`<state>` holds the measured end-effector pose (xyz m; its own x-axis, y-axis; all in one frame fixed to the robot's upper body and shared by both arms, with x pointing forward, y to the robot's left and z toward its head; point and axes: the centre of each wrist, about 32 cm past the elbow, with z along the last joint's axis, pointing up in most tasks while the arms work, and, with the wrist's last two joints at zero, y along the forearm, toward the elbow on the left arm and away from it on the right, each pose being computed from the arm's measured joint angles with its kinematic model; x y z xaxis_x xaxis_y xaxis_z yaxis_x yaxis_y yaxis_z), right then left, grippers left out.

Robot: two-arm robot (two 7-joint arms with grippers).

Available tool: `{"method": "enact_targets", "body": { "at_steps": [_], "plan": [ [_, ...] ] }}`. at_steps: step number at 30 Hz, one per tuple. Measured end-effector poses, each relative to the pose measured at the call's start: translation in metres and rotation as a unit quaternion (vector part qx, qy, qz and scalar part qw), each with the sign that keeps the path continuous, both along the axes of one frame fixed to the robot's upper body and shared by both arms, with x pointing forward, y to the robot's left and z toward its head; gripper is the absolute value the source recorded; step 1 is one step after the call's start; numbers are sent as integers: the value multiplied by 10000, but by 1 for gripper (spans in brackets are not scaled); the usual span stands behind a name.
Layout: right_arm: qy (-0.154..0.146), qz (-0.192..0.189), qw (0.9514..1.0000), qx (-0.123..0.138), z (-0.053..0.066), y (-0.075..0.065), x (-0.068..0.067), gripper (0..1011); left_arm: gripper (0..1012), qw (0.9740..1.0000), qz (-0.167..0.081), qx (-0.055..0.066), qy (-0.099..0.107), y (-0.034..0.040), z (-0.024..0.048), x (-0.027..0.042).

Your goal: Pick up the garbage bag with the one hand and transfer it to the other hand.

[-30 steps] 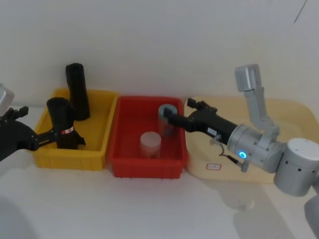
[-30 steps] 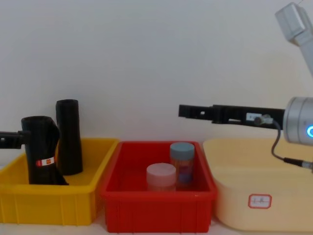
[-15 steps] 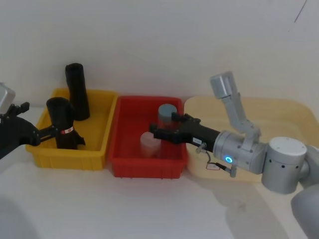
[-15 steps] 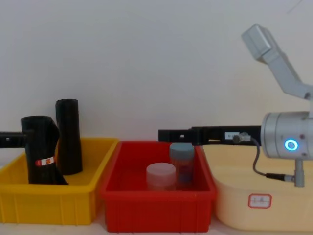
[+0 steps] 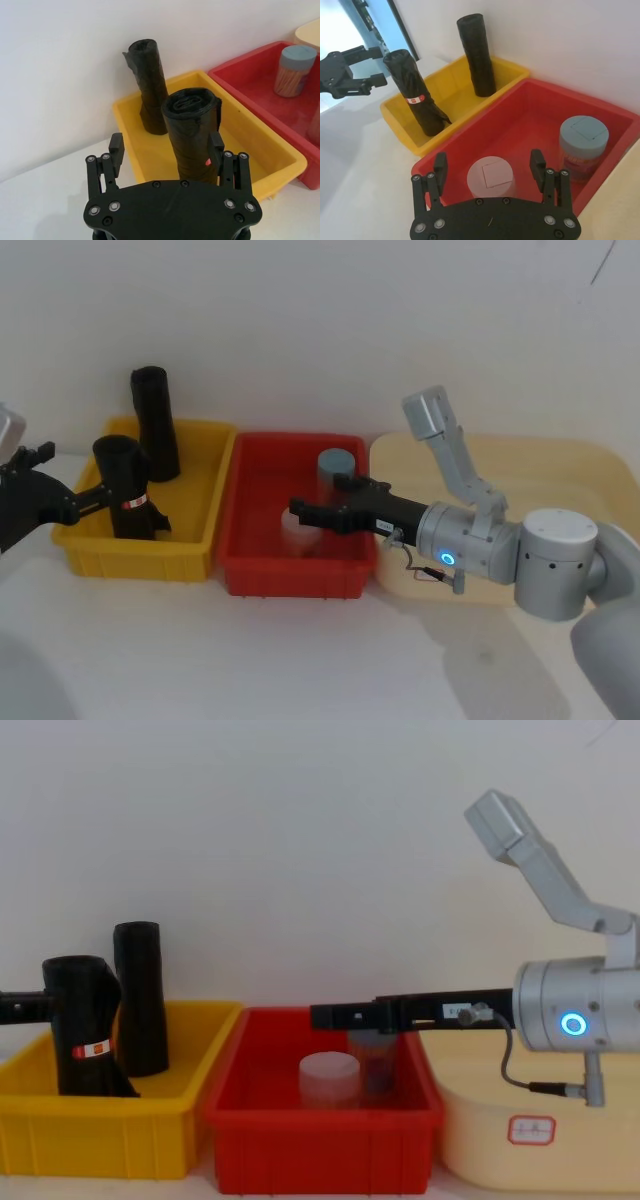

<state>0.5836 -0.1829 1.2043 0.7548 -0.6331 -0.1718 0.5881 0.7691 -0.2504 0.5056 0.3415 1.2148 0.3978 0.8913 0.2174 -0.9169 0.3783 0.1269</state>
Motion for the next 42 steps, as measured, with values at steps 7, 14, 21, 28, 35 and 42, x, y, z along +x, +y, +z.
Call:
{"method": "enact_targets", "body": {
  "at_steps": [7, 14, 21, 28, 35, 42],
  "plan": [
    [67, 75, 9999, -75, -7, 23, 51, 1001, 1001, 9999, 23, -124, 53, 11, -57, 80],
    [169, 142, 9997, -129, -36, 35, 92, 1001, 1001, 9995, 19, -279, 120, 18, -105, 142],
    [234, 219, 9994, -164, -50, 51, 128, 1001, 1001, 9990, -39, -427, 158, 15, -132, 185],
    [277, 287, 9991, -166, -57, 68, 153, 1001, 1001, 9981, -146, -573, 169, 0, -150, 217],
    [295, 323, 9989, -161, -60, 80, 158, 1001, 1001, 9974, -247, -660, 168, -16, -161, 227],
    [298, 342, 9988, -174, -65, 93, 155, 1001, 1001, 9968, -313, -717, 176, -20, -177, 219]
  ]
}}
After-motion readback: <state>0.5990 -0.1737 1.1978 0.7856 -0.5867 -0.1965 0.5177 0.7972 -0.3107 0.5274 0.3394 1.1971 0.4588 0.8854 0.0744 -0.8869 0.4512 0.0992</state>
